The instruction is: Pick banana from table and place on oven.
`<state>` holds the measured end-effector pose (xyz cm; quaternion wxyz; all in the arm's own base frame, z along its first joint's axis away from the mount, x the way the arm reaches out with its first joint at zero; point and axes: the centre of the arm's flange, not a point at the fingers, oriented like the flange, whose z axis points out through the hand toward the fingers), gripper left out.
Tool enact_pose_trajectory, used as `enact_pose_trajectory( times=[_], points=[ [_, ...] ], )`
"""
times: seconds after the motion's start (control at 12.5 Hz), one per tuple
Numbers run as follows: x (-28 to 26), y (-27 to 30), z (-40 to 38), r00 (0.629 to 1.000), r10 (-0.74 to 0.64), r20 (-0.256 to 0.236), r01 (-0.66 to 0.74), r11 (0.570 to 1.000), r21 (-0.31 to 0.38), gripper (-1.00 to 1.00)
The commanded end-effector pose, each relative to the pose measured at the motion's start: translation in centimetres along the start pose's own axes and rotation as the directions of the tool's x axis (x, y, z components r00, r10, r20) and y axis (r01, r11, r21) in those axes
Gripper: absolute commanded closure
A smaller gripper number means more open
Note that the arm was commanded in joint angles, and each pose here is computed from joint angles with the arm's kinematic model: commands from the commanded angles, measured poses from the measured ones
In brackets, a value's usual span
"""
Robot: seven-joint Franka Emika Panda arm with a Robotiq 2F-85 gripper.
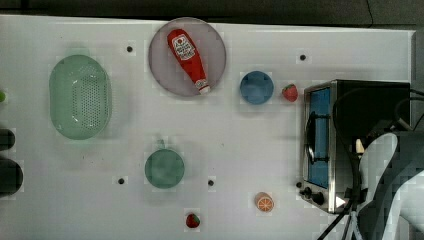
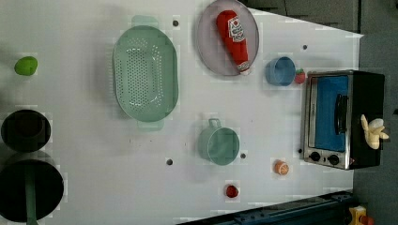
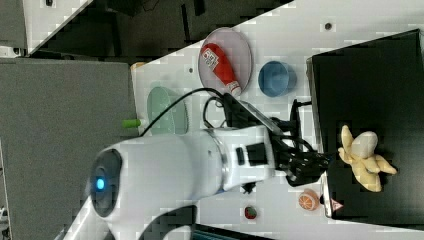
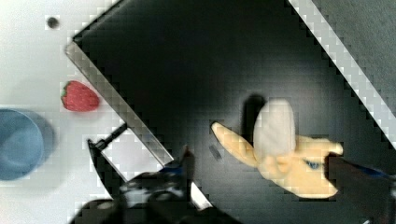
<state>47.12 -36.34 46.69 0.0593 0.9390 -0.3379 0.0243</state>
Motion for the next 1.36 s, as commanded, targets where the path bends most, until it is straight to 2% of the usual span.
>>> enact_pose_trajectory(
  times=[0.08,0.16,0.4,0.48,0.64,0.8,0.96,1.36],
  points=[
    [-0.5,-3.0,-2.9,0.997,-0.072,0.009,0.072,0.996,0.044,-1.0],
    [-1.1,-4.5,-4.6,0.997,-0.07,0.013,0.069,0.996,0.06,-1.0],
    [-5.6,-11.2,-9.9,0.991,0.089,0.099,-0.098,0.991,0.094,-1.0],
    [-7.6,-13.7,-12.0,0.985,0.129,0.113,-0.14,0.985,0.097,-1.0],
    [-11.8,-17.9,-16.0,0.975,0.19,0.112,-0.2,0.976,0.085,-1.0],
    [-15.6,-20.4,-19.0,0.969,0.233,0.085,-0.238,0.97,0.05,-1.0],
    [-18.8,-22.0,-20.9,0.962,0.26,0.088,-0.263,0.964,0.026,-1.0],
    [-20.1,-21.4,-22.1,0.958,0.274,0.081,-0.278,0.96,0.036,-1.0]
  ],
)
